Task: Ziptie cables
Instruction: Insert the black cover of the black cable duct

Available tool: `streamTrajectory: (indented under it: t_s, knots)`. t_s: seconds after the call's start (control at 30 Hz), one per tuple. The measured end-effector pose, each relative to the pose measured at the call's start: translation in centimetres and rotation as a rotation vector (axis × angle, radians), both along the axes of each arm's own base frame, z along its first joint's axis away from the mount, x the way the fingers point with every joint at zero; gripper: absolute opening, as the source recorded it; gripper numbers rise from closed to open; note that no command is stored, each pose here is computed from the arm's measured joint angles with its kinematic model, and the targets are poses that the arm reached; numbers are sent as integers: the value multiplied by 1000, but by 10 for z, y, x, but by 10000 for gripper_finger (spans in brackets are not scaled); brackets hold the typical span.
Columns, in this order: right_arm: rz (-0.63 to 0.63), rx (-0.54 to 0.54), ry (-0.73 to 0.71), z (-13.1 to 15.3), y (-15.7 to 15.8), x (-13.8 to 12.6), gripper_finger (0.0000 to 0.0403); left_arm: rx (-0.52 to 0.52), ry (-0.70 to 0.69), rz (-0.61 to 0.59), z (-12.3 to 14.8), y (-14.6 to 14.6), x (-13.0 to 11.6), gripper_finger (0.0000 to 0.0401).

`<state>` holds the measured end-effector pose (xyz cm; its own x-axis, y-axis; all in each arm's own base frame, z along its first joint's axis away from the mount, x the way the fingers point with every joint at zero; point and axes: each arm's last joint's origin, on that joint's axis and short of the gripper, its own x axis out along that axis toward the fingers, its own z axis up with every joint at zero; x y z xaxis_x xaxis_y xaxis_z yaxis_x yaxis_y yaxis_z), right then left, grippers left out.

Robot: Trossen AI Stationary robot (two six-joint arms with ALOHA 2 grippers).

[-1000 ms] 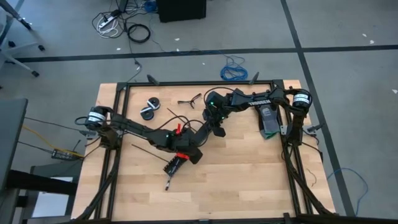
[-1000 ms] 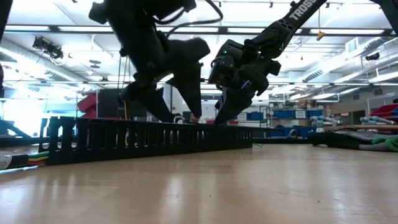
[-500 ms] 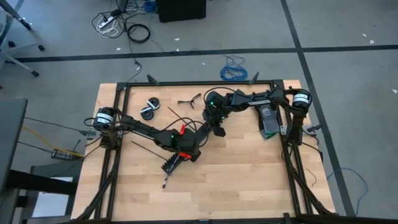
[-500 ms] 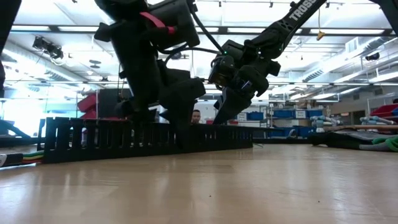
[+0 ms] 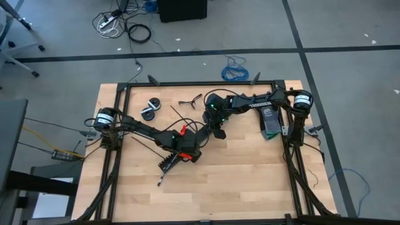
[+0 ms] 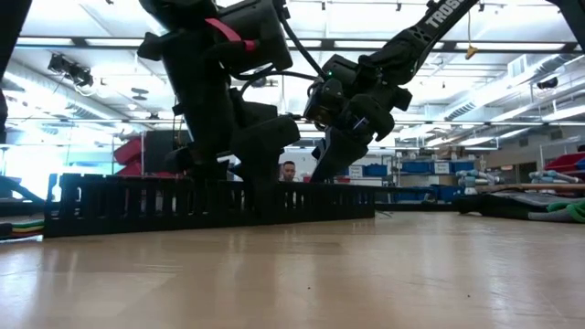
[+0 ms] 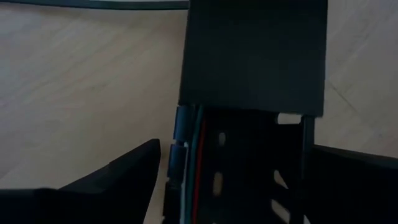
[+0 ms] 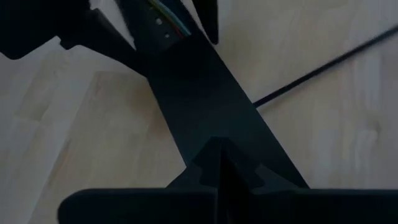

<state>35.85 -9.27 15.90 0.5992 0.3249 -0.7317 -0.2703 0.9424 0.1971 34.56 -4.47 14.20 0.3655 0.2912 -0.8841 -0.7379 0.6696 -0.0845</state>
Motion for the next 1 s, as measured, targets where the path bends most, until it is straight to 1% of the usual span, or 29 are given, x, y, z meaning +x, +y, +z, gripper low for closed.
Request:
streamTrajectory:
  t_s: [0.2, 0.47, 0.7, 0.9, 1.0]
  knots:
    - [17, -15, -10, 1, 9, 3, 0, -2, 1, -1, 0, 0, 0, 280]
    - [18, -19, -15, 1, 9, 4, 0, 1, 2, -8, 0, 0, 0, 252]
    - [19, -5, -43, 3, 13, 7, 0, -2, 1, -9, 0, 0, 0, 250]
    - [84, 11, -71, 4, 35, 14, 0, -2, -8, -4, 0, 0, 1, 250]
    - [91, -17, -79, 4, 45, 16, 0, -1, -8, 0, 0, 0, 1, 249]
